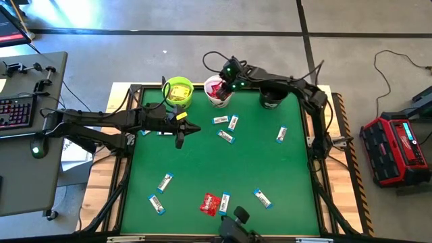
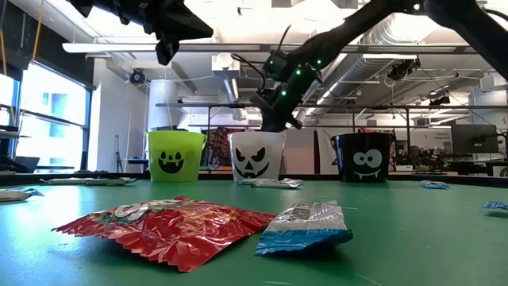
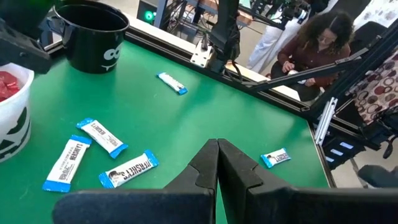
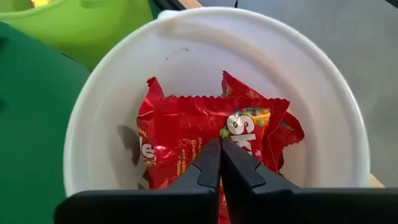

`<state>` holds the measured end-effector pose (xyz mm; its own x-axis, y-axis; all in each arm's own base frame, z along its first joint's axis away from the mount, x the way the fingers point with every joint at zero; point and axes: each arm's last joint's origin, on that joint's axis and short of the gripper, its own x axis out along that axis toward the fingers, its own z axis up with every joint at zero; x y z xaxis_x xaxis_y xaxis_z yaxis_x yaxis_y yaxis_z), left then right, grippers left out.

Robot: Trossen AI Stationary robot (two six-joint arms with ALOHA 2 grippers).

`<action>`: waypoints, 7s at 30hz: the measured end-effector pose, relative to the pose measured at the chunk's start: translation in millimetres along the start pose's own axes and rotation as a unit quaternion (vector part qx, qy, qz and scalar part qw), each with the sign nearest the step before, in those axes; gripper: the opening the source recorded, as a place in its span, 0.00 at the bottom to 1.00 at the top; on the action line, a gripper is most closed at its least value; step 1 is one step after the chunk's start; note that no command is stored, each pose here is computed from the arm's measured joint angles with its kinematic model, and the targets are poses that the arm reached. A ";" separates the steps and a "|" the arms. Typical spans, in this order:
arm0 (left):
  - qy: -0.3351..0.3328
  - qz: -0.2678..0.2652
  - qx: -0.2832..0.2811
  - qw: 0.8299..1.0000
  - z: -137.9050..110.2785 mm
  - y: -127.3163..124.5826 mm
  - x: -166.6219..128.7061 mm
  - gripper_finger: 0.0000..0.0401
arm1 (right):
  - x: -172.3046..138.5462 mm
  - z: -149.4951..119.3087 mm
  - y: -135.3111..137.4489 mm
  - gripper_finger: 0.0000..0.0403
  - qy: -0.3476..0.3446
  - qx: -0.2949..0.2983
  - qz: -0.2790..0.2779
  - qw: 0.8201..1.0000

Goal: Sort candy by brand, put in halloween buckets
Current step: Put the red candy into the white bucket

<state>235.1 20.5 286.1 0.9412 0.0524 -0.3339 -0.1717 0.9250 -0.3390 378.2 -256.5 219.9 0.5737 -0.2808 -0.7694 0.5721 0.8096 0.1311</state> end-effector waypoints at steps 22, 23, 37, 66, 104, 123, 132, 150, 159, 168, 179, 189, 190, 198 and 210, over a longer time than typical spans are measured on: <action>0.088 -0.029 0.014 0.996 -14.0 1.7 -2.1 0.00 | -48.3 43.4 61.9 0.00 -0.013 -0.091 0.030 0.995; 0.097 -0.030 0.017 0.995 -15.5 2.0 -2.4 0.00 | -50.6 42.7 67.9 0.00 -0.012 -0.088 0.033 0.995; 0.145 -0.081 0.045 0.985 -23.0 0.2 -4.3 0.00 | -50.8 -6.7 155.0 0.00 -0.023 -0.078 0.036 0.996; 0.240 -0.145 0.092 0.955 -72.5 -70.9 6.5 0.04 | -157.0 -177.2 183.6 0.00 -0.074 -0.044 0.115 0.990; 0.286 -0.149 0.160 0.933 -159.5 -120.2 117.6 0.53 | -158.5 -189.8 186.9 0.00 -0.032 -0.062 0.112 0.991; 0.293 -0.142 0.236 0.916 -176.1 -121.7 119.9 0.53 | -160.5 -193.9 191.0 0.00 -0.029 -0.072 0.115 0.990; 0.307 -0.139 0.238 0.911 -177.1 -126.0 127.8 0.53 | -160.8 -194.2 191.5 0.00 -0.029 -0.071 0.116 0.990; 0.328 -0.141 0.252 0.899 -187.6 -121.9 131.4 0.40 | -160.9 -193.8 191.7 0.00 -0.032 -0.069 0.115 0.990; 0.319 -0.155 0.272 0.895 -187.4 -122.8 132.3 0.12 | -160.9 -193.8 191.7 0.00 -0.032 -0.069 0.115 0.990; 0.333 -0.177 0.242 0.894 -185.1 -118.8 134.3 0.00 | -160.9 -193.8 191.7 0.00 -0.032 -0.068 0.115 0.991; 0.322 -0.148 0.178 0.918 -148.1 -96.5 134.3 0.00 | -165.2 -200.5 199.6 0.00 -0.032 -0.066 0.123 0.990; 0.325 -0.126 0.121 0.929 -106.2 -69.3 120.4 0.00 | -168.6 -204.8 206.2 0.00 -0.023 -0.063 0.150 0.987; 0.334 -0.129 0.102 0.928 -105.5 -66.8 120.7 0.00 | -168.9 -204.7 208.3 0.00 -0.016 -0.063 0.171 0.983; 0.337 -0.189 0.073 0.919 -115.1 -62.2 122.2 0.00 | -153.4 -230.1 249.8 0.00 0.002 -0.119 0.261 0.958; 0.347 -0.217 -0.029 0.912 -142.5 -45.3 114.3 0.00 | -118.9 -240.2 325.7 0.00 0.016 -0.187 0.249 0.950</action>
<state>308.9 -69.1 138.0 0.5178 -0.5828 -0.6263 0.1382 0.7794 -0.6111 355.6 164.5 203.9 0.6976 0.1954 -0.6893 -0.0178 0.9665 0.2560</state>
